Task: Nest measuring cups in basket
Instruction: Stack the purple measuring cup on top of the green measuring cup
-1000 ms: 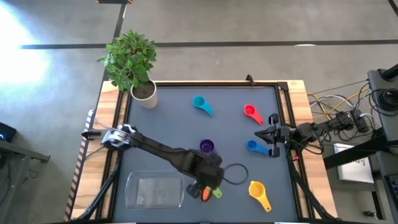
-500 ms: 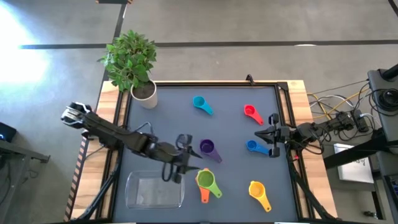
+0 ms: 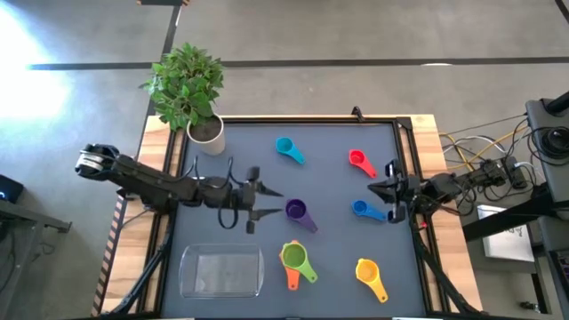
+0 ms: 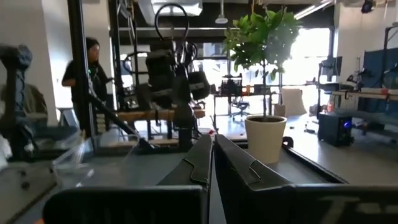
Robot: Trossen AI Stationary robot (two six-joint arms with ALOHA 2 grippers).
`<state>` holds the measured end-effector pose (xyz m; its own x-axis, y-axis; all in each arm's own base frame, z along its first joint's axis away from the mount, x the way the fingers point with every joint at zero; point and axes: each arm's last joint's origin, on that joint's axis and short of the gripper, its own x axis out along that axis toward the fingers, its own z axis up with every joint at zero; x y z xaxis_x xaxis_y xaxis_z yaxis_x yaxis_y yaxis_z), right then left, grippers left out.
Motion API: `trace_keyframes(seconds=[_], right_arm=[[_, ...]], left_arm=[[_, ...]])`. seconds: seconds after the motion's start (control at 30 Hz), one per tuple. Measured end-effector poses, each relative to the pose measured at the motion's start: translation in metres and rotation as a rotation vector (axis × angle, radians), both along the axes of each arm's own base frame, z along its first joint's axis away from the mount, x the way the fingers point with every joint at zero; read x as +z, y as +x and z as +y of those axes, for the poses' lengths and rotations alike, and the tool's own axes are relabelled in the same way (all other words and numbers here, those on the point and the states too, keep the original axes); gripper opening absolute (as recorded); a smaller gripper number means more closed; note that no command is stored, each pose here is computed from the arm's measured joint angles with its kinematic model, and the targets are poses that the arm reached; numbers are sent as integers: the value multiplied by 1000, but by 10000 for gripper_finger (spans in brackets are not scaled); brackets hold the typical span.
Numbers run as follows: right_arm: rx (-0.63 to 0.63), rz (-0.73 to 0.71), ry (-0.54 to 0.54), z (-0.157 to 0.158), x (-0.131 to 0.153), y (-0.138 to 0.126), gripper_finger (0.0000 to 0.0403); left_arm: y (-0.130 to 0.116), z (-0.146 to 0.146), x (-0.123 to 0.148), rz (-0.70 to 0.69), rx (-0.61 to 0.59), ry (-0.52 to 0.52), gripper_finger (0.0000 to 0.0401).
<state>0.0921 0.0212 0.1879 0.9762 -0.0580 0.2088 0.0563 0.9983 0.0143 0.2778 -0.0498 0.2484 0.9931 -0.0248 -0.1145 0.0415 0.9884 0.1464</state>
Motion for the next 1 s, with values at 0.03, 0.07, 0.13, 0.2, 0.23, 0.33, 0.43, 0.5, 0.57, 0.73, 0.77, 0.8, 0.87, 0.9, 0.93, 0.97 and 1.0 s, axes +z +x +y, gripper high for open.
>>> trace_keyframes(seconds=[0.03, 0.07, 0.13, 0.2, 0.23, 0.33, 0.43, 0.5, 0.57, 0.73, 0.77, 0.8, 0.87, 0.9, 0.93, 0.97, 1.0], right_arm=[[3, -9, 18, 0, 1, 0, 9], [8, -13, 40, 0, 2, 0, 9], [13, 19, 64, 0, 4, 0, 9], [18, 42, 89, 0, 9, 0, 9], [17, 57, 95, 0, 10, 1, 9], [-5, 129, 138, 2, 12, 7, 9], [-37, 227, 142, 5, 16, 18, 9], [-71, 334, 120, 8, 15, 30, 9], [-87, 426, 98, 13, 16, 42, 9], [-110, 606, 69, 22, 26, 67, 9], [-118, 650, 68, 23, 27, 71, 9], [-130, 698, 70, 25, 27, 75, 9], [-153, 793, 68, 27, 22, 82, 9], [-162, 825, 69, 29, 19, 87, 9], [-169, 833, 79, 31, 19, 92, 9], [-171, 830, 88, 33, 20, 98, 9], [-175, 839, 92, 35, 19, 103, 9]], left_arm=[[1, 2, 0, 5, 7, -9, 173], [1, 3, 1, 15, 13, -18, 173], [3, 4, 2, 63, 17, -24, 173], [4, 3, 3, 134, -3, -16, 173], [5, 3, 4, 173, -10, -11, 173], [6, 2, 8, 263, -13, -4, 173], [6, 2, 9, 281, -14, 12, 173], [6, 3, 11, 261, -14, 16, 173], [6, 4, 9, 251, -12, 11, 173], [3, 5, -1, 272, 2, -32, 173], [2, 5, -3, 283, 5, -41, 173], [1, 6, -6, 296, 10, -49, 173], [0, 7, -10, 316, 19, -66, 173], [0, 8, -11, 322, 25, -78, 173], [0, 9, -12, 330, 31, -86, 173], [-1, 9, -14, 337, 36, -92, 173], [-2, 10, -16, 347, 40, -93, 173]])
